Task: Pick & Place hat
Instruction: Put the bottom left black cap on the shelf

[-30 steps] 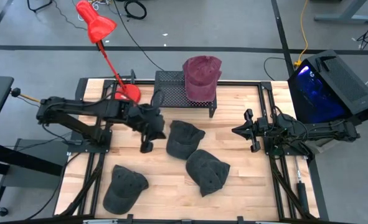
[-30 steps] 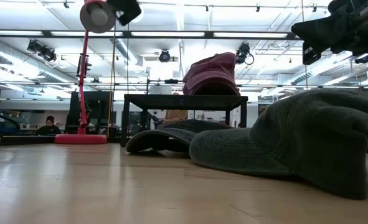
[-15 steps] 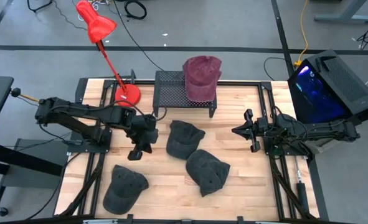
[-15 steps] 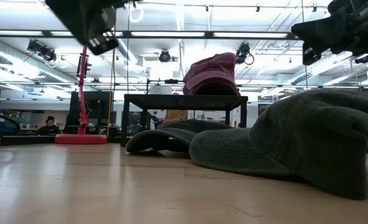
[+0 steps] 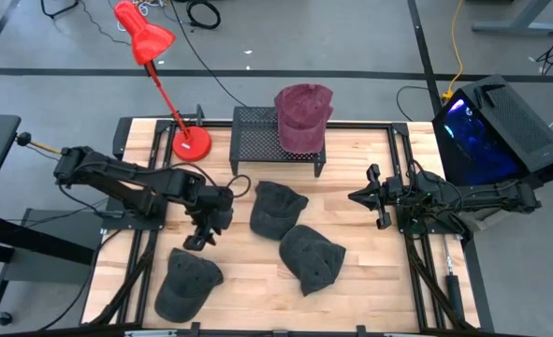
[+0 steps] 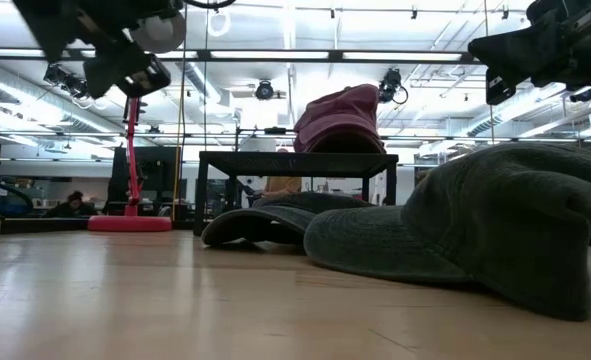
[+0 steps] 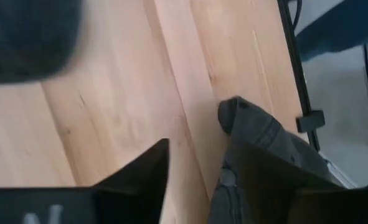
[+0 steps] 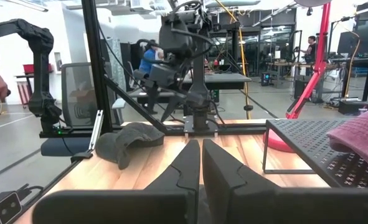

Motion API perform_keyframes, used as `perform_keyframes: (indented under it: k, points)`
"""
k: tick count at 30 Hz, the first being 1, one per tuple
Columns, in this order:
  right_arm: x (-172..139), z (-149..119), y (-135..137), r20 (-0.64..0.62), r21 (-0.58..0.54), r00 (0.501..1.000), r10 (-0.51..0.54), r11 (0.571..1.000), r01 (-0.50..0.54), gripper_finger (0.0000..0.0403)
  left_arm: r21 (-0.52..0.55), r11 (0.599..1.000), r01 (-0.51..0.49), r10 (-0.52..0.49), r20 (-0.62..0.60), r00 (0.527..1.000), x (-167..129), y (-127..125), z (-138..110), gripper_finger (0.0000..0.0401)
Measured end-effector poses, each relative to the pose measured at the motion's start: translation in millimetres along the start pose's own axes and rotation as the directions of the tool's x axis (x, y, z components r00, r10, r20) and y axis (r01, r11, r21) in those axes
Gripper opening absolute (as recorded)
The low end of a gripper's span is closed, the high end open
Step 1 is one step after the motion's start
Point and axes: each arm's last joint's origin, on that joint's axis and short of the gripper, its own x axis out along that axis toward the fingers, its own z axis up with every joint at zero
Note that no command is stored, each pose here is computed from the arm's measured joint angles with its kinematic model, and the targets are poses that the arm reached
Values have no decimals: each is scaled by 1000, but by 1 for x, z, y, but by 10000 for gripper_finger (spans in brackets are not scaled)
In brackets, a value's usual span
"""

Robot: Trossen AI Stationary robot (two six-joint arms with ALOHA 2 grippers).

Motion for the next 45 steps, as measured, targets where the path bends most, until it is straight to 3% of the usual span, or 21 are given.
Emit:
perform_keyframes:
  k: [5, 9, 24, 45]
  points:
    - [0, 0, 0, 2, 0, 1000, 0, 1000, 0, 23, -93, 993, 68, -76, -86, 993, 7, -5, -5, 260]
    - [0, 0, 0, 3, 0, 1000, 0, 1000, 0, 23, -135, 982, 130, -151, -151, 977, 17, -3, -6, 285]
    - [0, 0, 0, 0, 0, 1000, 0, 1000, 0, 23, -57, 978, 201, -209, -273, 939, 50, 5, -4, 283]
    - [0, 0, 0, 1, 0, 1000, -1, 1000, 1, 23, -60, 925, 375, -365, -411, 835, 96, 19, -9, 280]
